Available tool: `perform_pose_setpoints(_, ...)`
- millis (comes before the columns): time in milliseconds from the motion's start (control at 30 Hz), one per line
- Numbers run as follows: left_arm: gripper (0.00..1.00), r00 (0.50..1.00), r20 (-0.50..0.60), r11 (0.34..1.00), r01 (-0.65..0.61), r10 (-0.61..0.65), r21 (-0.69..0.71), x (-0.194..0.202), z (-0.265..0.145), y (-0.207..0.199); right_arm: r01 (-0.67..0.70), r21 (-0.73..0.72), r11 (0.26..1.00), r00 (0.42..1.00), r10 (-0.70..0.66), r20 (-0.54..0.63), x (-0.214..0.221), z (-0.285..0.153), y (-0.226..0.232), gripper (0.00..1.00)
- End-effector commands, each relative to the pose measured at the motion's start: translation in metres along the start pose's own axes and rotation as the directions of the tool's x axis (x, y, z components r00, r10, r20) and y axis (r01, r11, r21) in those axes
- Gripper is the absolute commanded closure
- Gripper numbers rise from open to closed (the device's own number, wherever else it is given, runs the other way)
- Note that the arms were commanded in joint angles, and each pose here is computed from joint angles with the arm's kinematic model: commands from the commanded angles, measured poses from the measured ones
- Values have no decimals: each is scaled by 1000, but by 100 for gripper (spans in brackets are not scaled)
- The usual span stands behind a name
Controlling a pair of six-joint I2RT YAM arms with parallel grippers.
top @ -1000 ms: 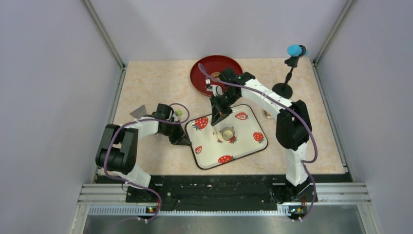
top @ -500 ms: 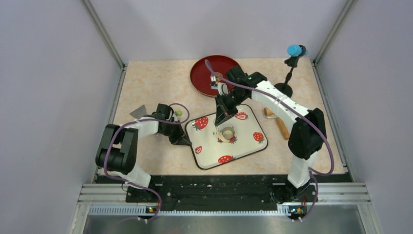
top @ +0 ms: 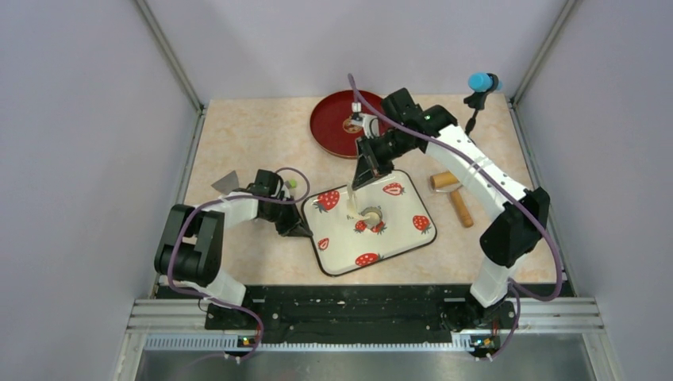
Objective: Roll out the dumpling wrappers from the dough
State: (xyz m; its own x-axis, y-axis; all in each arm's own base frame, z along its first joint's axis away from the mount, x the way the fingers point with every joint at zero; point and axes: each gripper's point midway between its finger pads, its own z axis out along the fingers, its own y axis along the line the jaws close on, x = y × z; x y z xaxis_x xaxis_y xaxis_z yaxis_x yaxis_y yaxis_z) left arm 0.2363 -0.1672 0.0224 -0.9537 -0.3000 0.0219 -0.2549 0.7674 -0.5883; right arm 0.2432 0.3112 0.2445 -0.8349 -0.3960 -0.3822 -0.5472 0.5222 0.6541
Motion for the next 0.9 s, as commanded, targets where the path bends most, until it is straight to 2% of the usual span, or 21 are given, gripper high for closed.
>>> perform_pose_setpoints(0, 100, 997, -2, 977, -74, 75, -201, 15, 0, 46, 55, -49, 997, 992, -48, 116, -27, -36, 22, 96)
perform_pose_setpoints(500, 100, 948, -93, 918, -317, 304, -238, 43, 13, 22, 33, 37, 999, 980, -40, 196, -73, -45, -16, 96)
perform_pose_setpoints(700, 100, 964, -80, 927, -266, 253, -263, 45, 12, 25, -35, 139, 990, 975, 3, 224, -81, -49, -45, 96)
perform_pose_setpoints(867, 100, 979, -57, 935, -204, 195, -289, 45, 12, 28, -115, 223, 968, 969, 59, 242, -68, -63, -78, 96)
